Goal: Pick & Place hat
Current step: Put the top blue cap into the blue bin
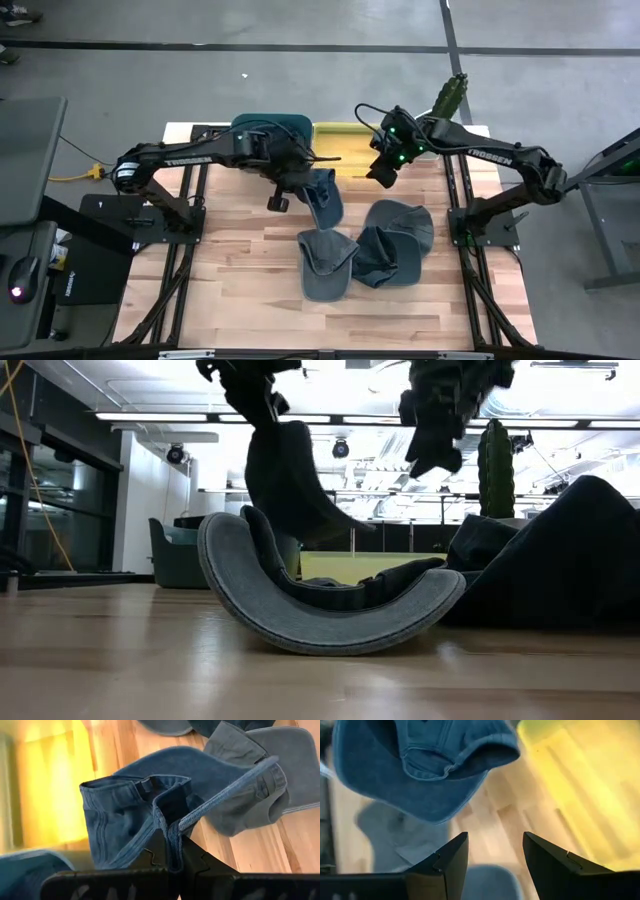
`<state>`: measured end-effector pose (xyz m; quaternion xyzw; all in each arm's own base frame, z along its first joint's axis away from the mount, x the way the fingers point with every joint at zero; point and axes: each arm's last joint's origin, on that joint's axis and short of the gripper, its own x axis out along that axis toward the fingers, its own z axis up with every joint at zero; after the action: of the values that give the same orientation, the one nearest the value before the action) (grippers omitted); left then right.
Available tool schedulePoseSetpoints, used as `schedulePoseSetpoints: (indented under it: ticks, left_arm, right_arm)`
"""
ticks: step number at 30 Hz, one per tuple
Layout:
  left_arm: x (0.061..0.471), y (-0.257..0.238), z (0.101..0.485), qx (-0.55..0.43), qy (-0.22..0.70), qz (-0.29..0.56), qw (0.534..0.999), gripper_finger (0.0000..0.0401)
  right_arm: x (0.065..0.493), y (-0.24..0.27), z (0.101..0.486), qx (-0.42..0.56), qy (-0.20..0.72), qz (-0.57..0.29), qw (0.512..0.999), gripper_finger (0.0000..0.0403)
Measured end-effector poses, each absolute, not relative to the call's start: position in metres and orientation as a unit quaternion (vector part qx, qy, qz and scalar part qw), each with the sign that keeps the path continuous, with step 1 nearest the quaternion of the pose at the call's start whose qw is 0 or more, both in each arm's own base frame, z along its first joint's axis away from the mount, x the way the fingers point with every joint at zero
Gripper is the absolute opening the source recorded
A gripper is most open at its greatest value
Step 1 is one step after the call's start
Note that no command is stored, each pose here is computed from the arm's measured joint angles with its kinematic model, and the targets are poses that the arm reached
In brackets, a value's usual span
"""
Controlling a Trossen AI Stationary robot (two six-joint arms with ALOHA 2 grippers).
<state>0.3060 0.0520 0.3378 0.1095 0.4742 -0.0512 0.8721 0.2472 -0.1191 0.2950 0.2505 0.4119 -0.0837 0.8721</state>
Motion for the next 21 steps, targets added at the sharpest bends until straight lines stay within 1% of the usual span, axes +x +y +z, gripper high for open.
schedulePoseSetpoints:
  ticks: [6,10,14,18,21]
  left_arm:
    - [0.296,0.043,0.357,0.131,0.435,-0.037,0.89,0.0]
    - [0.291,0.031,0.365,0.134,0.416,-0.046,0.898,0.0]
    - [0.291,0.017,0.366,0.137,0.414,-0.048,0.899,0.0]
    - [0.29,0.004,0.368,0.156,0.413,-0.03,0.897,0.0]
    - [0.29,-0.002,0.368,0.167,0.415,-0.015,0.894,0.0]
  right_arm:
    - [0.247,-0.126,0.265,0.316,0.328,-0.025,0.89,0.0183]
    - [0.249,-0.127,0.258,0.321,0.288,0.012,0.902,0.0183]
    - [0.25,-0.126,0.258,0.316,0.266,0.049,0.909,0.0183]
    - [0.251,-0.126,0.259,0.336,0.264,0.059,0.902,0.0186]
    - [0.251,-0.125,0.26,0.35,0.264,0.075,0.896,0.0196]
